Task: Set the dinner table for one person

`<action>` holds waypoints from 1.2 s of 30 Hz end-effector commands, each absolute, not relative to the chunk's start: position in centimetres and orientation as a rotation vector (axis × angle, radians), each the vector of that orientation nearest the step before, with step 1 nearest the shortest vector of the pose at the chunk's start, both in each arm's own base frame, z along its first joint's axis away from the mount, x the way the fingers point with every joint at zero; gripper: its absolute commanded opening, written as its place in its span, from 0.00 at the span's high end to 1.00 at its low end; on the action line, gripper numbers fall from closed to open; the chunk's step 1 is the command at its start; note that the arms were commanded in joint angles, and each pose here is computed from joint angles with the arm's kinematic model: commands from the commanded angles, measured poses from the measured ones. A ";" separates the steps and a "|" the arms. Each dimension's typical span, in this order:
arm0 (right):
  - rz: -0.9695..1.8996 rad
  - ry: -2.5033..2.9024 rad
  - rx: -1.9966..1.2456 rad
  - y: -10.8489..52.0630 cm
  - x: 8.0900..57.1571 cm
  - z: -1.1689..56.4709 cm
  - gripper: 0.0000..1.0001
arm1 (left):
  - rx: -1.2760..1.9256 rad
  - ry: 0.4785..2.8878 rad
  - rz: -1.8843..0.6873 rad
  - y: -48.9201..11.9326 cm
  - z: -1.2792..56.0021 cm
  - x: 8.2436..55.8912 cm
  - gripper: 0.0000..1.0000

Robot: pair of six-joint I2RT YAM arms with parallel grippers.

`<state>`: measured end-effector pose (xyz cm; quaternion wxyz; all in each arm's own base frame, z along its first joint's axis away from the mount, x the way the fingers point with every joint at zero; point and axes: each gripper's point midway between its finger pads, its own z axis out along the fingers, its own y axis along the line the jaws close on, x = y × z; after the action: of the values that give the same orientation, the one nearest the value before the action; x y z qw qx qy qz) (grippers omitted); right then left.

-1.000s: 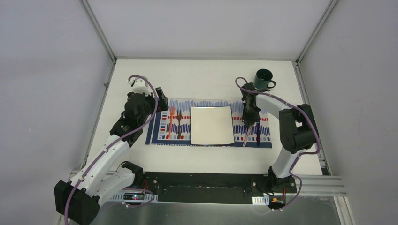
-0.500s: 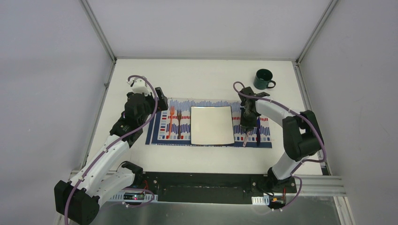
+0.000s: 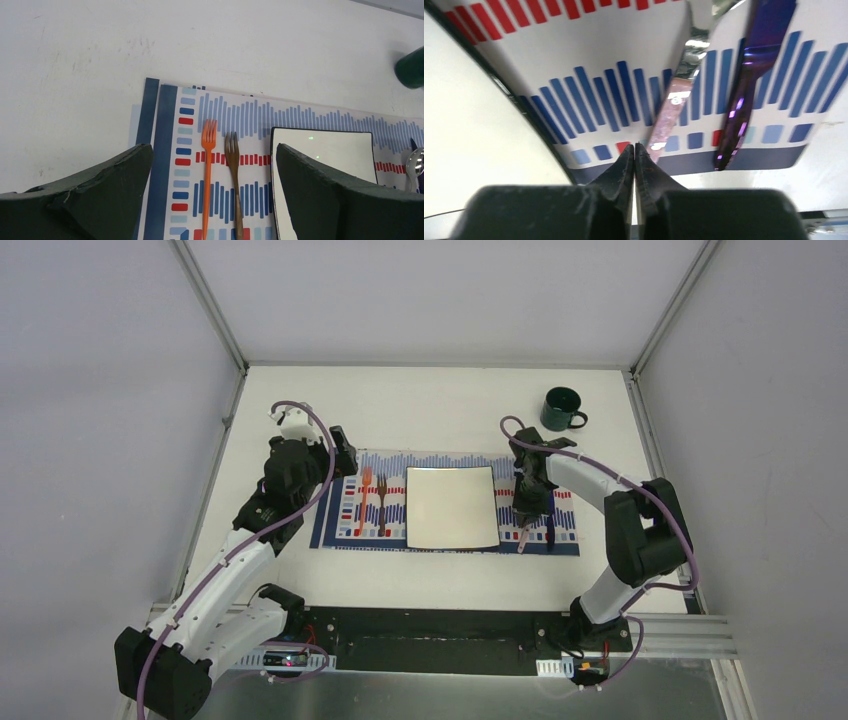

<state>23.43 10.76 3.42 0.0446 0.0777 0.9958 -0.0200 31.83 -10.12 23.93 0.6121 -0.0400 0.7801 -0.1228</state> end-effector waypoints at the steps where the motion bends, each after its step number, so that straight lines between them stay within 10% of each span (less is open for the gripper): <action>1: 0.149 3.011 0.243 13.6 24.3 4.3 1.00 | -0.084 1.736 -0.283 -10.1 26.2 31.9 0.01; 36: -0.251 3.020 0.289 8.9 21.5 3.6 1.00 | -0.088 1.751 -0.300 -10.4 25.2 32.1 0.01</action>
<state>20.72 10.33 2.04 0.0181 0.0863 0.9949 -0.0494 31.83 -10.08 23.95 0.6130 -0.0374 0.7799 -0.1206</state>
